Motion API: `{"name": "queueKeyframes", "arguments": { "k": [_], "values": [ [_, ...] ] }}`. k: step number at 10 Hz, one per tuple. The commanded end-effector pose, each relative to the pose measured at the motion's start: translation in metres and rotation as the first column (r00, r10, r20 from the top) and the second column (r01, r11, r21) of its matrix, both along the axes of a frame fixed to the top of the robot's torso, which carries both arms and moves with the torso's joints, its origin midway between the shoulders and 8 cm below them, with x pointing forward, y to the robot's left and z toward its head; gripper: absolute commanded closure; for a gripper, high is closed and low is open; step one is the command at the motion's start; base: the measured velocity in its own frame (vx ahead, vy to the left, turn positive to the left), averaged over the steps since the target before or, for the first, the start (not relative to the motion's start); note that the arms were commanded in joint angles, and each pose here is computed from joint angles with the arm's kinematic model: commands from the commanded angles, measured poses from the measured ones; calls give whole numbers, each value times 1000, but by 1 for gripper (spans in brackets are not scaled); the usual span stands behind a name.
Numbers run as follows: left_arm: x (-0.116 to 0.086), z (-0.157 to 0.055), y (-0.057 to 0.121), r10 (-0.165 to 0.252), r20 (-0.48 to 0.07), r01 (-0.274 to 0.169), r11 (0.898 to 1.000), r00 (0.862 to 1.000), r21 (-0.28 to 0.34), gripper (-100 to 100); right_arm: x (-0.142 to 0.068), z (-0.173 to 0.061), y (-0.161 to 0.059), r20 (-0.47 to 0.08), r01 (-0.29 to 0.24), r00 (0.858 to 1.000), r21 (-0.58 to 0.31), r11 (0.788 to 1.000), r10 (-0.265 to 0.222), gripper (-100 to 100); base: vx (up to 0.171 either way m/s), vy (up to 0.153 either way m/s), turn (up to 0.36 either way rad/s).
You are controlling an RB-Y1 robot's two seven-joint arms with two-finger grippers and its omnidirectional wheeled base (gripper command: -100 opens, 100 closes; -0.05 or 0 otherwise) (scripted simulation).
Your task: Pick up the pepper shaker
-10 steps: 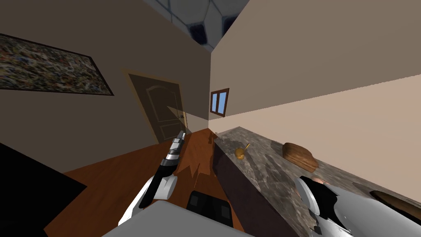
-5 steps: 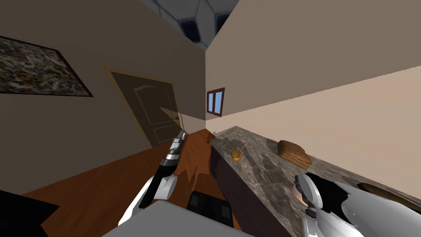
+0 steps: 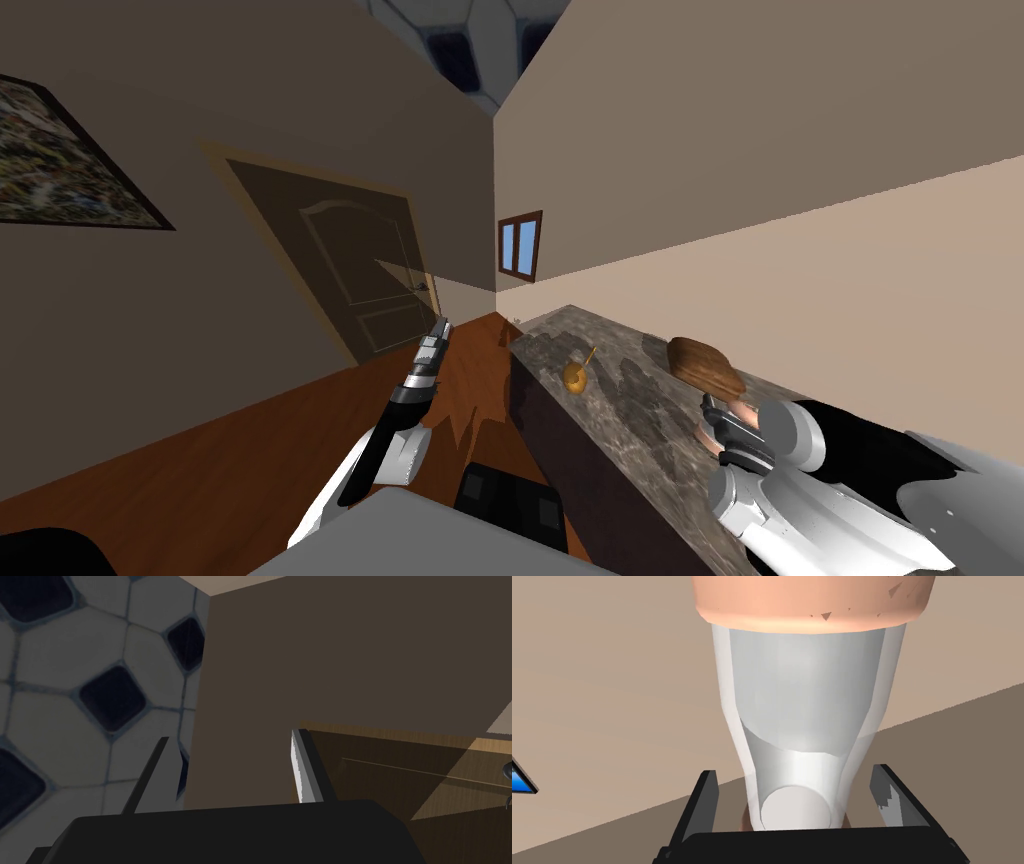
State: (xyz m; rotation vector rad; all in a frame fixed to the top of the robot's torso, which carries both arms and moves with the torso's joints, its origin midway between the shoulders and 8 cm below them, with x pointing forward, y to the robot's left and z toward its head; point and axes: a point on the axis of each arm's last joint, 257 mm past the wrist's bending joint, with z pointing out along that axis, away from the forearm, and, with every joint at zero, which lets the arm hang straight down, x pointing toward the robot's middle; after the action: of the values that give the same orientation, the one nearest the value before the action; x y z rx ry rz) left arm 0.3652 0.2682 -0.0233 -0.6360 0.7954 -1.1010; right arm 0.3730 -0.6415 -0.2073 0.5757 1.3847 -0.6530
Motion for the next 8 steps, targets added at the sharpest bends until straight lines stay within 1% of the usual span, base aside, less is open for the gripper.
{"name": "queueKeyframes", "arguments": {
  "k": [1, 2, 3, 4, 5, 8],
  "values": [
    [0, 0, 0, 0, 0, 0, 1000, 1000, 0, 0, 11, 17, -12, -14, 7, 1000, -14, 1000, -8, -100, -6, -8, 23],
    [0, 0, 0, 0, 0, 0, 1000, 1000, 0, 0, 12, 24, -22, -8, 27, 1000, 1, 1000, -27, -100, -6, -7, 22],
    [0, 0, 0, 0, 0, 0, 1000, 1000, 0, 0, 11, 15, -23, -31, 31, 999, 26, 999, -31, -100, 0, 0, 0],
    [0, 0, 0, 0, 0, 0, 1000, 1000, 0, 0, 13, 18, -20, -19, 25, 1000, 10, 1000, -25, -100, 0, 0, 0],
    [0, 0, 0, 0, 0, 0, 1000, 1000, 0, 0, 12, 17, -21, -23, 26, 999, 15, 1000, -26, 100, 1, 1, 12],
    [0, 0, 0, 0, 0, 0, 1000, 1000, 0, 0, 13, 18, -21, -19, 26, 999, 13, 1000, -26, 100, 0, 0, -4]
  ]
}}
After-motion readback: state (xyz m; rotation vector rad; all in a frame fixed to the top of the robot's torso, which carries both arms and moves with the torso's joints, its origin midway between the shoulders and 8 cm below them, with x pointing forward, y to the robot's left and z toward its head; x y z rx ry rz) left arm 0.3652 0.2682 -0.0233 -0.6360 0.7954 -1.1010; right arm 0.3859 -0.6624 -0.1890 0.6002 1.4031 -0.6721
